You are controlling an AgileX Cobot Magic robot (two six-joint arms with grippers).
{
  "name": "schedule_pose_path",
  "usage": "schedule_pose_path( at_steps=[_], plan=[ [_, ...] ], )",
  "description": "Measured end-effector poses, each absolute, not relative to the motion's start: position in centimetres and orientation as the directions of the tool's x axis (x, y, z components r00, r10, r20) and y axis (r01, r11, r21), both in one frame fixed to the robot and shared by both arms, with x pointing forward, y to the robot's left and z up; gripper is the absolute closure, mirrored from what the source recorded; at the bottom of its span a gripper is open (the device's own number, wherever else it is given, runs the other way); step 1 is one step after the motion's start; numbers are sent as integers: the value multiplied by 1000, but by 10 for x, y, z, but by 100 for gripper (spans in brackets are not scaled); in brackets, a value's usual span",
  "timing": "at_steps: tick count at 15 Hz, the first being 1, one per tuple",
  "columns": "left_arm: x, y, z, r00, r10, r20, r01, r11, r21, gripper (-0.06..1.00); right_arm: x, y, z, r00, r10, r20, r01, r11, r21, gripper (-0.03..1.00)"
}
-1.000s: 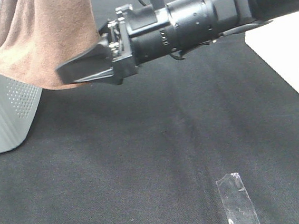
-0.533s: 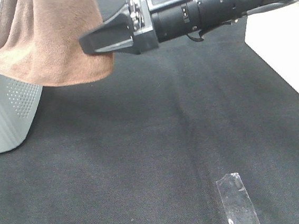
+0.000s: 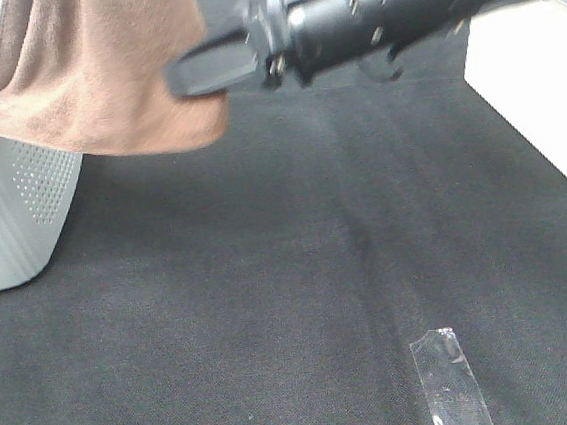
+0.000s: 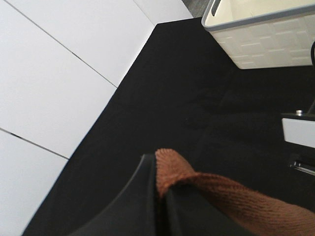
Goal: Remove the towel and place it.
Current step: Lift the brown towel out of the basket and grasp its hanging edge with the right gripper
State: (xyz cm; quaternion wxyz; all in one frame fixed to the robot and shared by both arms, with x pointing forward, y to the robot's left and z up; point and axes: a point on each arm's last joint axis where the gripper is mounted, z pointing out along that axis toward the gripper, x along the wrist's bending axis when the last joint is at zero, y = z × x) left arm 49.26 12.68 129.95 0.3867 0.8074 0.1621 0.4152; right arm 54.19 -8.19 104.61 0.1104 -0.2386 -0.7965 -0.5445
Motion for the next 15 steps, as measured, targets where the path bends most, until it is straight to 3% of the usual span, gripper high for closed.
schedule_pose_path(
  at_steps=[4, 9, 11, 15],
  plan=[
    [497, 123, 1302, 589, 650, 479, -38, -570, 821, 94, 542, -107, 1124, -822, 477, 311, 512, 381, 770, 96],
    [526, 105, 1294, 537, 680, 499, -126, -520, 845, 94, 550, -151, 1227, -638, 766, -82, 514, 502, 696, 96],
    [540, 108, 1293, 498, 706, 504, -153, -500, 852, 94, 554, -166, 1259, -545, 806, -233, 449, 515, 731, 96],
    [563, 127, 1295, 388, 729, 565, -218, -523, 824, 94, 556, -176, 1279, -487, 766, -420, 343, 610, 714, 96]
  ],
)
